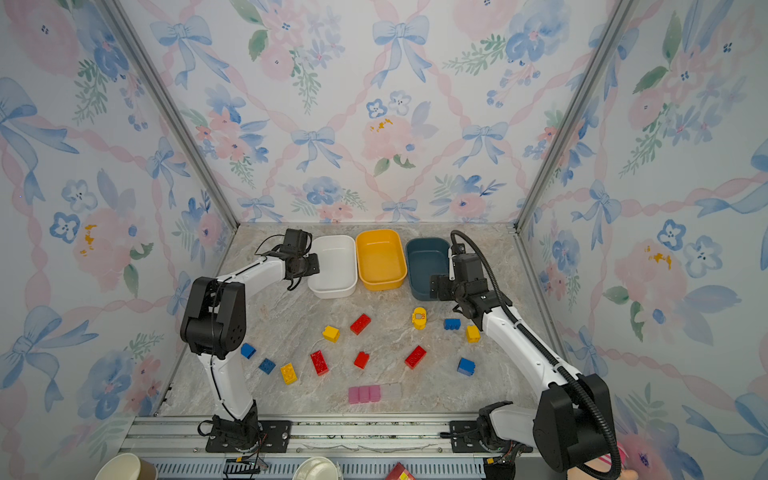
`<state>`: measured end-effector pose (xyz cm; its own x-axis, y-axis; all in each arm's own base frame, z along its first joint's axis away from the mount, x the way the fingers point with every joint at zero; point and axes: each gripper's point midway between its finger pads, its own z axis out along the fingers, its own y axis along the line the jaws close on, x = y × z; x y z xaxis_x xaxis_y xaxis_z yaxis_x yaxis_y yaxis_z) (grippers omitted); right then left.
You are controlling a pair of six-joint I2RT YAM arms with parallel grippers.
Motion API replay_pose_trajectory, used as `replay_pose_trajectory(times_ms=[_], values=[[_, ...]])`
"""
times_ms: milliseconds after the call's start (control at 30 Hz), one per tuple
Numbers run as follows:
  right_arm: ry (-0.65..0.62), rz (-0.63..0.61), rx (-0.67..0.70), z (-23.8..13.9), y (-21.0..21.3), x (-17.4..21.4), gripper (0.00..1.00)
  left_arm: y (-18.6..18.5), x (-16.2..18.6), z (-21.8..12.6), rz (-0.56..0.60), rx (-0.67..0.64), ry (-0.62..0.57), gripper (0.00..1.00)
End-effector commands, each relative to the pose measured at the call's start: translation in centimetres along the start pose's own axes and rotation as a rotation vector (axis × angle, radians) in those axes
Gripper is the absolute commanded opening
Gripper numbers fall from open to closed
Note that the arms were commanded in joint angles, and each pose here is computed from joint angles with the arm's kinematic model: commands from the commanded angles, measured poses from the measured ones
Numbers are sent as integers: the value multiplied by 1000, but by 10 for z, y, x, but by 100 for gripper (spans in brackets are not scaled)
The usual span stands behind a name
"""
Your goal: Sort the legos into containers by color
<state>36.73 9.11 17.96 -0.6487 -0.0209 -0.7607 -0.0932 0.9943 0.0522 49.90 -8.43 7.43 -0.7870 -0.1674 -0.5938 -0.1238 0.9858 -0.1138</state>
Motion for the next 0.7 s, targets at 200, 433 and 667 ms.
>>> replay_pose_trajectory(times_ms=[200,433,667], values=[[18,7,-20,2,7,6,97,-13,0,7,0,31,16,0],[40,9,7,8,2,8,97,-21,-3,9,17,49,14,0],[53,31,43,9,-13,3,97,-19,-3,8,21,44,12,22]])
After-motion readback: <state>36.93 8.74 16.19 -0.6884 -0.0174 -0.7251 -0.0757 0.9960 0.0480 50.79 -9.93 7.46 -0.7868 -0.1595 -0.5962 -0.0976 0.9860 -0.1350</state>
